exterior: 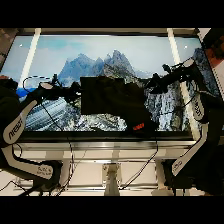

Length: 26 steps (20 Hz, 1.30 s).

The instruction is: Fold the clothes and pants, and hang the long-sleeved shirts on hangers.

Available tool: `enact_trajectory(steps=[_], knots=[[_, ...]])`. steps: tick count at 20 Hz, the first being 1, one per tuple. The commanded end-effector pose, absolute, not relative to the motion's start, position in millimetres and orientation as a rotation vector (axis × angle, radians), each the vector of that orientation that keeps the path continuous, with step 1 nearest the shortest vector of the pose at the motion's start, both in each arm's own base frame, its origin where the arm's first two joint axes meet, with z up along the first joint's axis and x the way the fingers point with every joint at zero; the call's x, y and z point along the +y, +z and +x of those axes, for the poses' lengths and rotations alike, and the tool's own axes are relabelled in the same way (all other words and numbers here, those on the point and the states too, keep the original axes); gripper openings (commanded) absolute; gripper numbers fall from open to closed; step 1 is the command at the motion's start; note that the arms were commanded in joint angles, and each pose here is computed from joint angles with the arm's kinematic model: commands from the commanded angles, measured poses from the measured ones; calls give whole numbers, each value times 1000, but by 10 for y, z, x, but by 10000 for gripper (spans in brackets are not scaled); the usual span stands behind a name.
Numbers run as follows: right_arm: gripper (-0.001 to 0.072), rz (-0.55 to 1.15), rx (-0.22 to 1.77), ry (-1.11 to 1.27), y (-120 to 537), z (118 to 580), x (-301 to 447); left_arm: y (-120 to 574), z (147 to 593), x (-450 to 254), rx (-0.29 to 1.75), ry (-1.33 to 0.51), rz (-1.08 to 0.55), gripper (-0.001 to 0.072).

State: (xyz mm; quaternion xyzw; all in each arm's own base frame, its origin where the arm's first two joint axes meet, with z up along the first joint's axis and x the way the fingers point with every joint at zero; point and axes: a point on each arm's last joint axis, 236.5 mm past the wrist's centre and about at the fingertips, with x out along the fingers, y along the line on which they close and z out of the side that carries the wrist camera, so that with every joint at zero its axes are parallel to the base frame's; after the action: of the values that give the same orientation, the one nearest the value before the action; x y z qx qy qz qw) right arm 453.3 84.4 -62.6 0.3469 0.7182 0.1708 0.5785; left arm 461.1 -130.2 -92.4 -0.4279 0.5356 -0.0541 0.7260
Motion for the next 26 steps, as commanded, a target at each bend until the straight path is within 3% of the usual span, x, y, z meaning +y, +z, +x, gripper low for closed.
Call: enact_trajectory(steps=[1, 2, 3, 12, 21, 22, 23, 25, 26], knots=[[451, 810, 1710, 403, -679, 4481, 854, -919, 4623, -1393, 1184, -133, -983, 293], [450, 810, 1720, 405, -700, 4465, 862, -906, 4623, -1395, 1186, -137, -985, 94], [450, 806, 1731, 402, -728, 4448, 861, -891, 4638, -1389, 1183, -138, -985, 20], [450, 723, 1830, 340, -974, 4262, 704, -851, 4663, -1409, 1176, -145, -999, 12], [442, 739, 1843, 424, -1110, 4280, 1127, -851, 4664, -1408, 1176, -145, -999, 13], [349, 714, 1828, 451, -1116, 4291, 1170, -851, 4664, -1408, 1176, -144, -999, 13], [205, 704, 1825, 471, -1109, 4287, 1214, -852, 4664, -1407, 1176, -145, -998, 13], [33, 705, 1824, 474, -1096, 4287, 1219, -852, 4665, -1407, 1175, -144, -998, 13], [34, 705, 1823, 474, -1080, 4287, 1208, -852, 4673, -1400, 1169, -152, -983, 12]])
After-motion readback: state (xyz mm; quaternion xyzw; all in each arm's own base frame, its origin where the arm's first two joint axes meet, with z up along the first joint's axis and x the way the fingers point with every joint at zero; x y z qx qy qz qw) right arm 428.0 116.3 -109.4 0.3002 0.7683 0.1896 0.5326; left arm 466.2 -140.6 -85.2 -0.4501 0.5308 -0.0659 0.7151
